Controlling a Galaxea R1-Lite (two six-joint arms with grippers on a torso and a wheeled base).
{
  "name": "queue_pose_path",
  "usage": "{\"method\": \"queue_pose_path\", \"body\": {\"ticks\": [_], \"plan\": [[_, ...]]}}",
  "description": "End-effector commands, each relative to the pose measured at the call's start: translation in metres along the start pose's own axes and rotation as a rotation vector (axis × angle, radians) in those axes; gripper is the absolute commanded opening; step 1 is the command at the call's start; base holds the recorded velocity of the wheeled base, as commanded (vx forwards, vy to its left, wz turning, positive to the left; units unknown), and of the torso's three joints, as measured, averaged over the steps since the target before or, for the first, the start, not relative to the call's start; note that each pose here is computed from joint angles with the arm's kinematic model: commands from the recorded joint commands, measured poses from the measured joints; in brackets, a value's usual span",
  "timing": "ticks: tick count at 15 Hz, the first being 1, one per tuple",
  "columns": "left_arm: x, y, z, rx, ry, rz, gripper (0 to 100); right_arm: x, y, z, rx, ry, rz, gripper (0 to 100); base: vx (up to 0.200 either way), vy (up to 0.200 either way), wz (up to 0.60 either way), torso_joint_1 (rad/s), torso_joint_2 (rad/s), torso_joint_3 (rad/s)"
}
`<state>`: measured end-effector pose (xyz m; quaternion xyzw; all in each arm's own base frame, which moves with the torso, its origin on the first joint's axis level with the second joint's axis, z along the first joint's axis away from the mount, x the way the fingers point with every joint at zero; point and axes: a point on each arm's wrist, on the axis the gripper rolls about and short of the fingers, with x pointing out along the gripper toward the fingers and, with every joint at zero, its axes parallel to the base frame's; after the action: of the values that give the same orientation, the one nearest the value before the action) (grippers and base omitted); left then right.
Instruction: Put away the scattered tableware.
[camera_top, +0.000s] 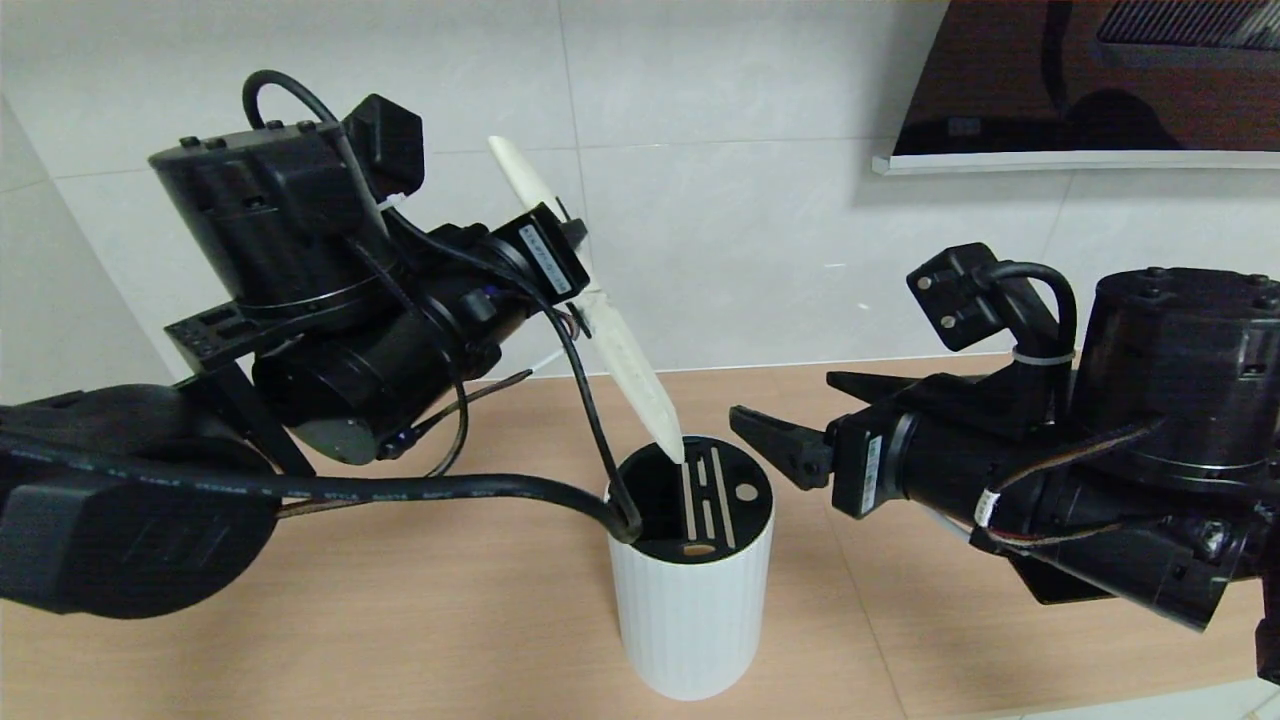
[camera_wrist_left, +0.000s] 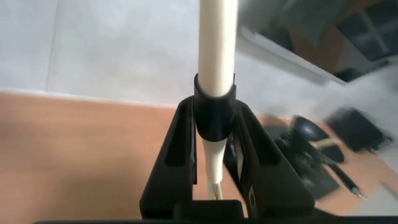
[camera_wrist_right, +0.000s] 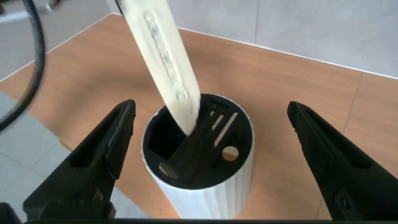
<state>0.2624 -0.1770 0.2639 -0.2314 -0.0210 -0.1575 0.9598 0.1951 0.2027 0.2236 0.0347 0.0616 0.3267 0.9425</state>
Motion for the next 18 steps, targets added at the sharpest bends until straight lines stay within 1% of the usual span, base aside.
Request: {"method": "queue_pose_path", "body": {"ticks": [1,2,3,4,5,7,8,9,10,12,13,14,15,18], "plan": [[-0.003,-0.008,-0.001,0.051,-0.027,0.026,0,0.001,-0.001,0.000,0.001,-0.001,-0.006,100,0.000,0.000,0.00,0.000,0.00,0.000],[-0.007,-0.015,-0.004,0.099,-0.057,0.050,0,0.002,-0.002,-0.001,0.000,0.001,-0.007,100,0.000,0.000,0.00,0.000,0.00,0.000],[-0.011,-0.020,-0.006,0.128,-0.067,0.046,0,0.003,-0.002,-0.001,0.000,0.003,-0.008,100,0.000,0.000,0.00,0.000,0.00,0.000],[-0.015,-0.021,-0.010,0.165,-0.067,0.039,0,0.004,-0.002,-0.002,0.000,0.006,-0.008,100,0.000,0.000,0.00,0.000,0.00,0.000],[-0.018,-0.023,-0.013,0.198,-0.079,0.037,0,0.004,-0.002,-0.002,-0.001,0.007,-0.008,100,0.000,0.000,0.00,0.000,0.00,0.000],[-0.025,-0.028,-0.019,0.278,-0.111,0.059,0,0.004,-0.002,-0.002,0.000,0.007,-0.010,100,0.000,0.000,0.00,0.000,0.00,0.000],[-0.027,-0.029,-0.020,0.296,-0.129,0.067,0,0.004,-0.002,-0.002,0.000,0.007,-0.010,100,0.000,0.000,0.00,0.000,0.00,0.000],[-0.029,-0.031,-0.019,0.302,-0.148,0.066,0,0.004,-0.003,-0.002,0.000,0.005,-0.013,100,0.000,0.000,0.00,0.000,0.00,0.000],[-0.029,-0.033,-0.020,0.302,-0.149,0.065,0,0.004,-0.005,-0.001,0.001,0.005,-0.020,100,0.000,0.000,0.00,0.000,0.00,0.000],[-0.031,-0.039,-0.025,0.303,-0.138,0.052,0,0.005,-0.007,-0.001,0.001,0.004,-0.026,100,0.000,0.000,0.00,0.000,0.00,0.000],[-0.035,-0.047,-0.028,0.305,-0.128,0.028,0,0.007,-0.012,0.000,0.003,-0.004,-0.045,100,0.000,0.000,0.00,0.000,0.00,0.000],[-0.037,-0.050,-0.030,0.311,-0.122,0.018,0,0.007,-0.015,0.000,0.003,-0.005,-0.053,100,0.000,0.000,0.00,0.000,0.00,0.000],[-0.039,-0.057,-0.041,0.320,-0.098,0.006,0,0.007,-0.022,0.002,0.004,-0.009,-0.078,100,0.000,0.000,0.00,0.000,0.00,0.000],[-0.034,-0.057,-0.056,0.339,-0.067,0.035,0,0.008,-0.033,0.004,0.005,-0.016,-0.118,100,0.000,0.000,0.00,0.000,0.00,0.000]]}}
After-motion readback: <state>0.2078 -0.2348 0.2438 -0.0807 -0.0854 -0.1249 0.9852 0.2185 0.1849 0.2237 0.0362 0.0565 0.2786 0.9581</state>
